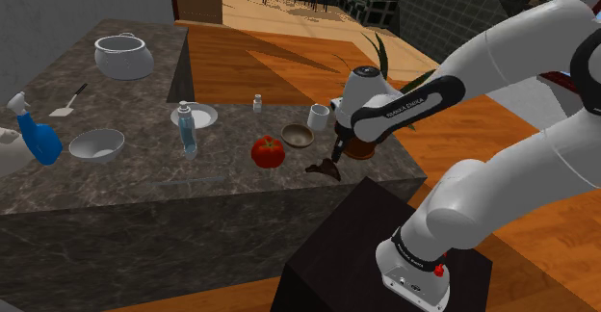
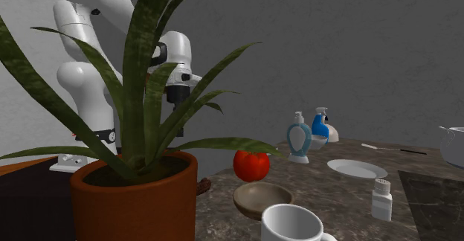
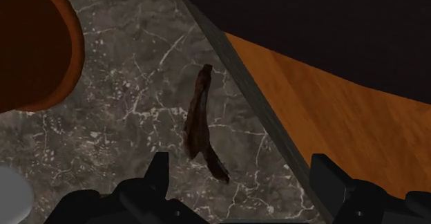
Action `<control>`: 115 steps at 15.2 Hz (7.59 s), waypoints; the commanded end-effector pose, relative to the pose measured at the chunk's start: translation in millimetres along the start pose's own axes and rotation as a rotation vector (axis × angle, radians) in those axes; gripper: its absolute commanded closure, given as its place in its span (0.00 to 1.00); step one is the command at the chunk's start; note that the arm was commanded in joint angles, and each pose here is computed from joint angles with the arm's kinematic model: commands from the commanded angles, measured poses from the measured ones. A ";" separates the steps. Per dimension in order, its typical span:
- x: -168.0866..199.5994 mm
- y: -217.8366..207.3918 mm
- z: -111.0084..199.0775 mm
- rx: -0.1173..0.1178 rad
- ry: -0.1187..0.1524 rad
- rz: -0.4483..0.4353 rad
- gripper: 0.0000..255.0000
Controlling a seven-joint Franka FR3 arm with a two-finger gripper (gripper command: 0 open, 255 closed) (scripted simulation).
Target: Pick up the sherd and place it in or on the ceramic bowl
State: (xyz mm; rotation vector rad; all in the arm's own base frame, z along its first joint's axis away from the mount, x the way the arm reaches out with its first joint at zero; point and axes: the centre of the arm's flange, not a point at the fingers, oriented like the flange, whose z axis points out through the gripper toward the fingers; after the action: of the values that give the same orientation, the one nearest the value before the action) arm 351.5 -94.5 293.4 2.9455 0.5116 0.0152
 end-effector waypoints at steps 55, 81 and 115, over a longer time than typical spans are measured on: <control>25.1 37.0 -5.4 -0.031 0.020 -0.080 1.00; 201.4 176.0 29.9 -0.031 0.020 -0.080 1.00; 201.2 166.2 34.0 -0.031 0.020 -0.080 0.00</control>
State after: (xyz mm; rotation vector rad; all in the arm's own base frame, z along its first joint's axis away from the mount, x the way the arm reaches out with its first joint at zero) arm 597.8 -186.5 281.6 2.8948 0.6255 0.0437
